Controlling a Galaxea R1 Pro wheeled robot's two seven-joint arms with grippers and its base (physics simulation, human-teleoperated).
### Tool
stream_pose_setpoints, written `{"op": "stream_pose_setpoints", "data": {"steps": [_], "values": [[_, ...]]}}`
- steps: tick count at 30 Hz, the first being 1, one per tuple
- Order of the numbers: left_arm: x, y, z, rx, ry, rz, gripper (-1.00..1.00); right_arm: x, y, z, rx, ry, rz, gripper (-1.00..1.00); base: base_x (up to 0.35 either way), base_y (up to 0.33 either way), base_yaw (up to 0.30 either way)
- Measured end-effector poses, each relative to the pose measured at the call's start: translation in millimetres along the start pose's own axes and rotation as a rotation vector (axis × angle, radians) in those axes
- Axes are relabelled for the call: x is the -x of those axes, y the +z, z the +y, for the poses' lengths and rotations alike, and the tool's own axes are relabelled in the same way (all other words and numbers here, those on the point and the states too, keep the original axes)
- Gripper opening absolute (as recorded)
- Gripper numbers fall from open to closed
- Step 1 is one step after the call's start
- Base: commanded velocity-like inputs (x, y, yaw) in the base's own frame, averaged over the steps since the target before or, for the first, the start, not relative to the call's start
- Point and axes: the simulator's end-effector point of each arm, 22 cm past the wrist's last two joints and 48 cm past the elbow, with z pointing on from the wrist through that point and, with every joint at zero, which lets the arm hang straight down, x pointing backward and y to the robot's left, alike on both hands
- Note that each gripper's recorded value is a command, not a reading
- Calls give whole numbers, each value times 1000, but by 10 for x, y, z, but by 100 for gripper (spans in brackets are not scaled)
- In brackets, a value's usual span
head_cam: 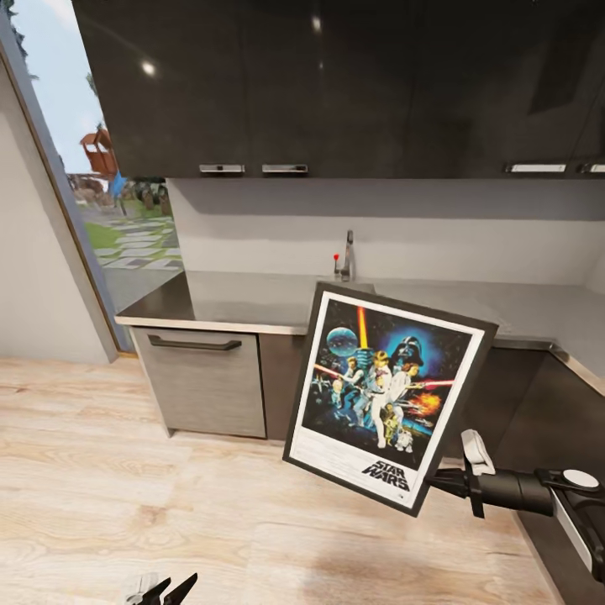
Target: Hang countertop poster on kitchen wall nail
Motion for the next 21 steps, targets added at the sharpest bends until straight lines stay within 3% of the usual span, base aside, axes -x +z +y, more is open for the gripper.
{"op": "stream_pose_setpoints", "data": {"steps": [21], "values": [[94, -148, -152, 6, -8, 12, 100, 184, -73, 97, 3, 12, 1, -100, 0, 0, 0]]}}
